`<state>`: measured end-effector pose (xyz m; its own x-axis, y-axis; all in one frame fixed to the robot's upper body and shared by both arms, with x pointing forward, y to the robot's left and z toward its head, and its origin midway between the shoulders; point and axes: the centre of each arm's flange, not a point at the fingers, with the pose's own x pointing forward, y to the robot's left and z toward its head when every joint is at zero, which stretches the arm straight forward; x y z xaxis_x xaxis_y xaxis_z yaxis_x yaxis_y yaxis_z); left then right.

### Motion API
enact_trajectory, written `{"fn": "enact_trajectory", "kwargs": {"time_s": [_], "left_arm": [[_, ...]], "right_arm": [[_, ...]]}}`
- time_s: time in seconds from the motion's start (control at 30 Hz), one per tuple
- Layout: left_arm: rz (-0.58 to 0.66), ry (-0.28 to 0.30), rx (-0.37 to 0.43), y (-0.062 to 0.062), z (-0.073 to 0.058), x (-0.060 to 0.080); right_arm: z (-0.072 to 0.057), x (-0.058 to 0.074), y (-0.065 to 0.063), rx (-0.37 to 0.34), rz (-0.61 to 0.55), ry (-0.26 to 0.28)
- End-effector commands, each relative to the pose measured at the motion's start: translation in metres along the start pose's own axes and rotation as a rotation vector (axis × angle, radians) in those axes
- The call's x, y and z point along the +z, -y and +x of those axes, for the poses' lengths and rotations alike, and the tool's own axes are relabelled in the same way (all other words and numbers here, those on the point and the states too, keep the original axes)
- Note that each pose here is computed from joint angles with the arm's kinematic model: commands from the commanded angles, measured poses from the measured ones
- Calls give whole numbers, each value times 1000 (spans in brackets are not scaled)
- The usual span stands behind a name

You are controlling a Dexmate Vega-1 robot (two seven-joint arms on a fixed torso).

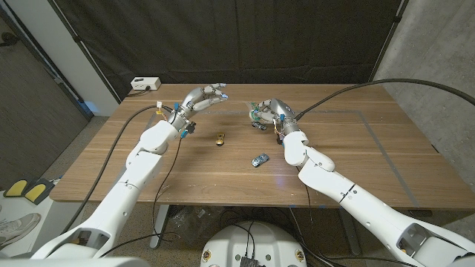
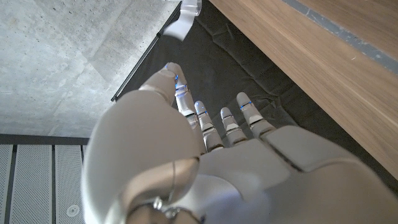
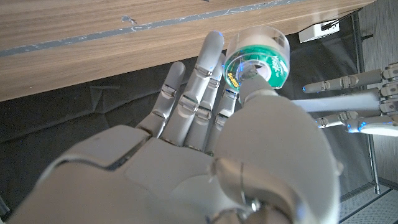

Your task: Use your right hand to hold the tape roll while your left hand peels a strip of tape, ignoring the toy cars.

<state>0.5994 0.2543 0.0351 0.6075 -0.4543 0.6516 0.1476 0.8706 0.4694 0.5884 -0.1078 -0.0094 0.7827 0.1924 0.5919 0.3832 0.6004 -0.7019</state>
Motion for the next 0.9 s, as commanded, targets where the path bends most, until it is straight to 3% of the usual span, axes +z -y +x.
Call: {"fn": "enact_trajectory", "kwargs": {"time_s": [0.03, 0.27, 0.6, 0.77, 0.9], "left_arm": [[-95, 32, -24, 3, -5, -2], [-91, 43, 3, 0, -13, -3], [-55, 96, -34, 0, -20, 3], [-57, 123, -11, -3, -31, 7], [-132, 125, 22, -5, -47, -2]], "right_arm": [[2, -3, -3, -13, 0, -11], [2, -2, -3, -14, -2, -6], [1, 0, -5, -28, -10, -11], [0, 0, -8, -76, -24, -11], [-1, 1, -12, -140, -41, -6]]}}
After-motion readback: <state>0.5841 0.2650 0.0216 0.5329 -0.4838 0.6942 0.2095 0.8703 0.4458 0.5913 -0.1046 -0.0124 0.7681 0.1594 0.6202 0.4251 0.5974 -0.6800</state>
